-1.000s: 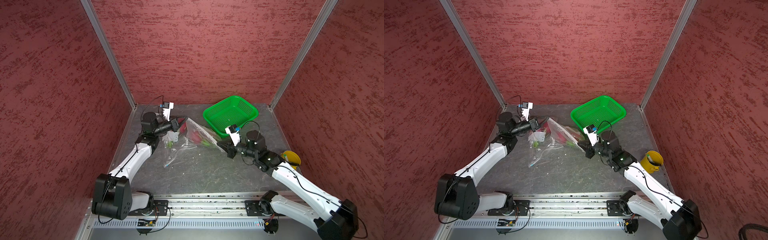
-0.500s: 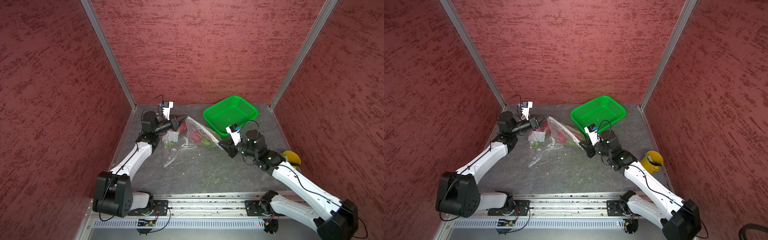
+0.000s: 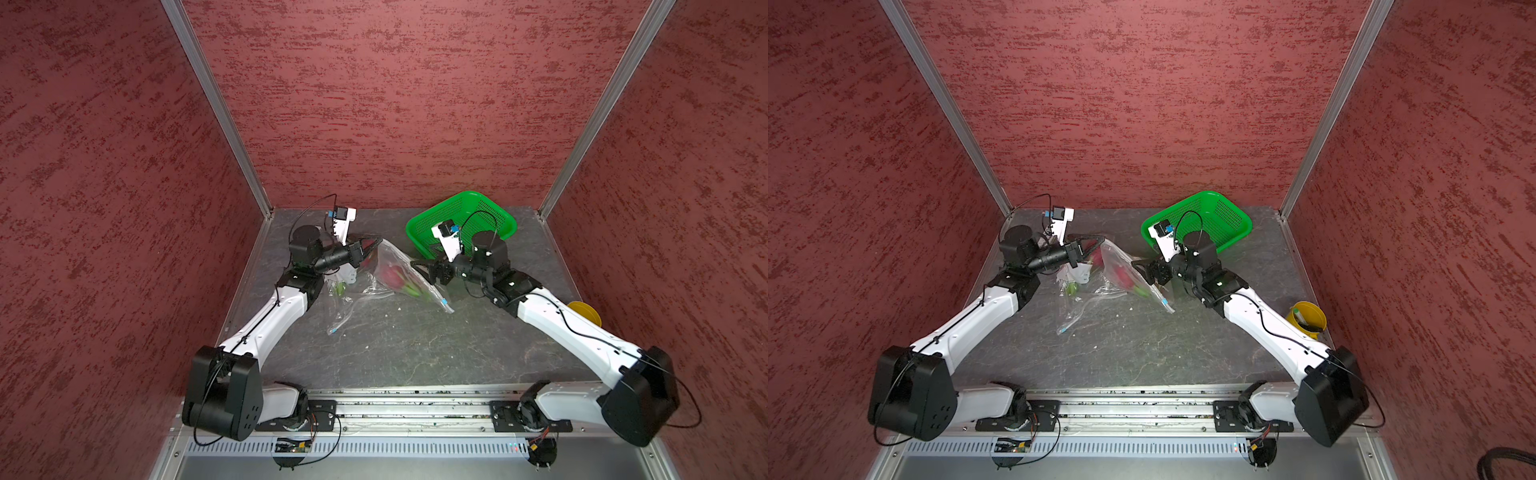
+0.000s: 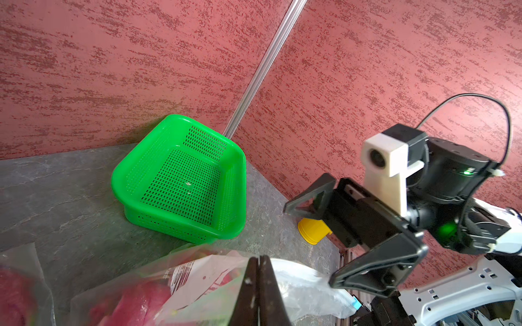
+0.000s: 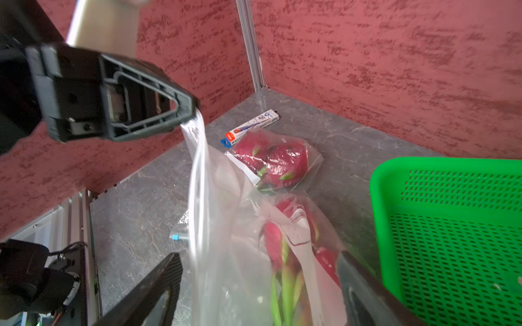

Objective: Open the zip-top bag and take out the dragon fruit
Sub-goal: Unzip the zipper on the zipper food storage bag, then open the zipper of the food storage bag at the center of the board.

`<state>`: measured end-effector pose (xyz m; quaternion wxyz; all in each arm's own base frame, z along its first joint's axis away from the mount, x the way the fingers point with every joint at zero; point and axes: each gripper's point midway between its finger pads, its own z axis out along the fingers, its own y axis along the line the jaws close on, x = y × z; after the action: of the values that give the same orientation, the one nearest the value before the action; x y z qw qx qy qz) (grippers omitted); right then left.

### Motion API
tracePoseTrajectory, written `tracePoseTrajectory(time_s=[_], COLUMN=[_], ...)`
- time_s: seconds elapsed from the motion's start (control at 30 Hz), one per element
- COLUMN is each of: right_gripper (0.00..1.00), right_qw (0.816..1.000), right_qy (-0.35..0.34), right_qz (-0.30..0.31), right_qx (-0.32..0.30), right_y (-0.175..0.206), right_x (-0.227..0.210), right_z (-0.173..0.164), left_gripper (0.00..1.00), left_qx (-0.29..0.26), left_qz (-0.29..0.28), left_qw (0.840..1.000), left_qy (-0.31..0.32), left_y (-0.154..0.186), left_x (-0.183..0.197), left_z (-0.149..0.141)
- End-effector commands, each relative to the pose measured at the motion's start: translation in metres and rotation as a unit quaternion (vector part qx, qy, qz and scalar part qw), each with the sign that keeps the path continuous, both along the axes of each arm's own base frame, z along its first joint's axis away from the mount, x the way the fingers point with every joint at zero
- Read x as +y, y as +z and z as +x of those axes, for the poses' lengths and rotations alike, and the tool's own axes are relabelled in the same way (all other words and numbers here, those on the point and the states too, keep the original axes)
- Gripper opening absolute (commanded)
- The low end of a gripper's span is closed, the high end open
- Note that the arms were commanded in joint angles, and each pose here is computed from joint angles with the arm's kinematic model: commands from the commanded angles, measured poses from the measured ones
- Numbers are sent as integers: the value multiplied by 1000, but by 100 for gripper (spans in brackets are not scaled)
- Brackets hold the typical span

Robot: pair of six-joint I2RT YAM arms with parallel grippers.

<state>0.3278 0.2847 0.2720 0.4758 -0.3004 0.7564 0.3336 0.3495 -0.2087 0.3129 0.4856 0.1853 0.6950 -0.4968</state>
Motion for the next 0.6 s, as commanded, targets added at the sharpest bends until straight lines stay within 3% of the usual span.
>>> tracePoseTrajectory(time_s=[0.0,0.13,0.2,0.4,0.47,0.5,0.57], right_gripper=[91,91,86,46,27,21,18], right_qw=[998,994,992,990,989,988,986], right_qy=[60,79,82,74,68,68,69], right_qz=[36,69,77,103,114,121,133], right_qx=[-1,37,52,63,63,64,70], right_y=[10,-10,-19,-14,-10,-8,-9], right_x=[18,28,31,33,33,34,35], right_z=[-7,-11,-12,-10,-7,-7,-6], left_gripper=[0,0,0,0,10,21,50], left_qx=[-14,-15,-14,-1,17,30,56], left_qz=[8,4,1,0,0,0,-4], left_qw=[1000,1000,1000,1000,999,998,996], left_qy=[2,6,5,18,40,52,69], left_y=[2,3,3,1,-1,-3,-8], left_x=[1,1,0,1,5,7,11], left_z=[-5,-1,1,9,16,18,18])
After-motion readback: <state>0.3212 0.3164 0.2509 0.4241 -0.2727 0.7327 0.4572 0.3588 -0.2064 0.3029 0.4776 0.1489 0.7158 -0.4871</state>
